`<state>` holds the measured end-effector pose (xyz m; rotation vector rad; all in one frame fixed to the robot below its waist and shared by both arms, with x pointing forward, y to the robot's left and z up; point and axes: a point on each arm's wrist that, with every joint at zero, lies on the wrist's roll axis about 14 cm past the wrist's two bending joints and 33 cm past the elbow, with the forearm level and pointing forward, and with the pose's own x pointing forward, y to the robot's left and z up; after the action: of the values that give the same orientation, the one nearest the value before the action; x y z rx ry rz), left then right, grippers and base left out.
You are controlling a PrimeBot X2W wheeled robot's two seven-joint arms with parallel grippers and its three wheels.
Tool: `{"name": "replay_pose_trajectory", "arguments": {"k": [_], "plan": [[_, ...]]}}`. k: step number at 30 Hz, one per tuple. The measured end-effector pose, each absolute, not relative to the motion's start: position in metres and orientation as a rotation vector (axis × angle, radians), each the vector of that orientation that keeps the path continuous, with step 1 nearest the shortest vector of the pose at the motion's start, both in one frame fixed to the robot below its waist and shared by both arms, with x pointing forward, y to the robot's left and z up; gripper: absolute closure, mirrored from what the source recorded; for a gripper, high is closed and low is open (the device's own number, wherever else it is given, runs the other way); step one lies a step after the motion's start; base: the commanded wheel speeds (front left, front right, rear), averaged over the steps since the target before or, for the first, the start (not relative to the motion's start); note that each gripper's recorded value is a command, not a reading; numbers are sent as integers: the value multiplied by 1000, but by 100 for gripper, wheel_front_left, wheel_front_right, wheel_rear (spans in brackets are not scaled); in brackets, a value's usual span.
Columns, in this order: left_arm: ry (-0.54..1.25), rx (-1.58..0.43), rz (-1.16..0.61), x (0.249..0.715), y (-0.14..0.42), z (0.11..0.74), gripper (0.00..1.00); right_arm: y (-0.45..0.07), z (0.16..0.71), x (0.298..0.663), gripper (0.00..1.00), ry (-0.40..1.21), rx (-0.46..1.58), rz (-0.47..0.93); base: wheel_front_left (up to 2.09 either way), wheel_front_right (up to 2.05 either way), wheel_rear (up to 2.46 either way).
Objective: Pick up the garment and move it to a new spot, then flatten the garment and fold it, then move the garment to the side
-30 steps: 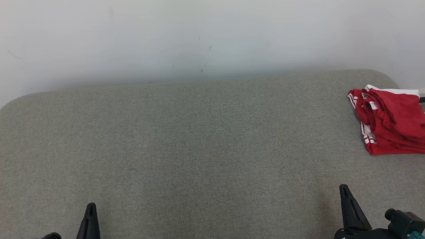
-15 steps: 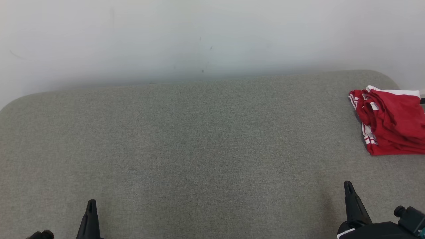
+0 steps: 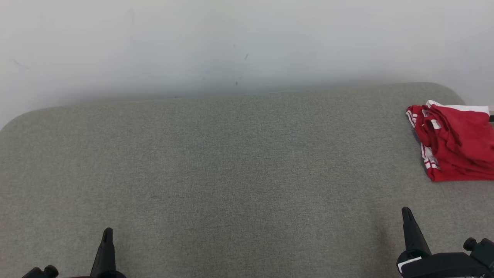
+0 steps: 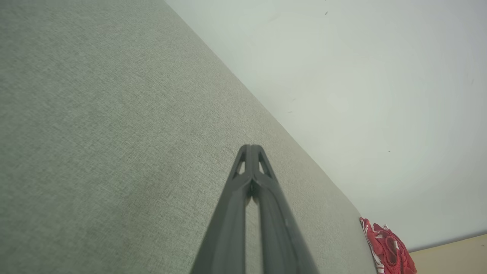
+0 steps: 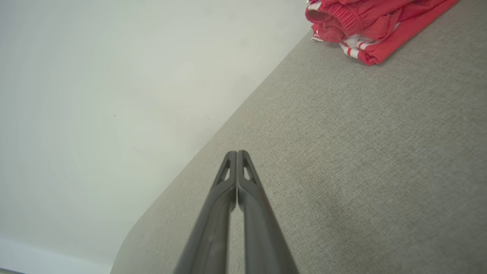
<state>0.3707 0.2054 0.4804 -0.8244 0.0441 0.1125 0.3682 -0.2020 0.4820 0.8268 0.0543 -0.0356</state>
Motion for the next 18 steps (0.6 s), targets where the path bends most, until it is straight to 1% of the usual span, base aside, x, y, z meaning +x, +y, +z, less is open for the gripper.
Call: {"name": "replay_pose_trajectory", "arguments": {"k": [18], "plan": [[50,-1035,103,375,204,483,100,-203,487,374,100,47,1037,-48,0,0,0]]}}
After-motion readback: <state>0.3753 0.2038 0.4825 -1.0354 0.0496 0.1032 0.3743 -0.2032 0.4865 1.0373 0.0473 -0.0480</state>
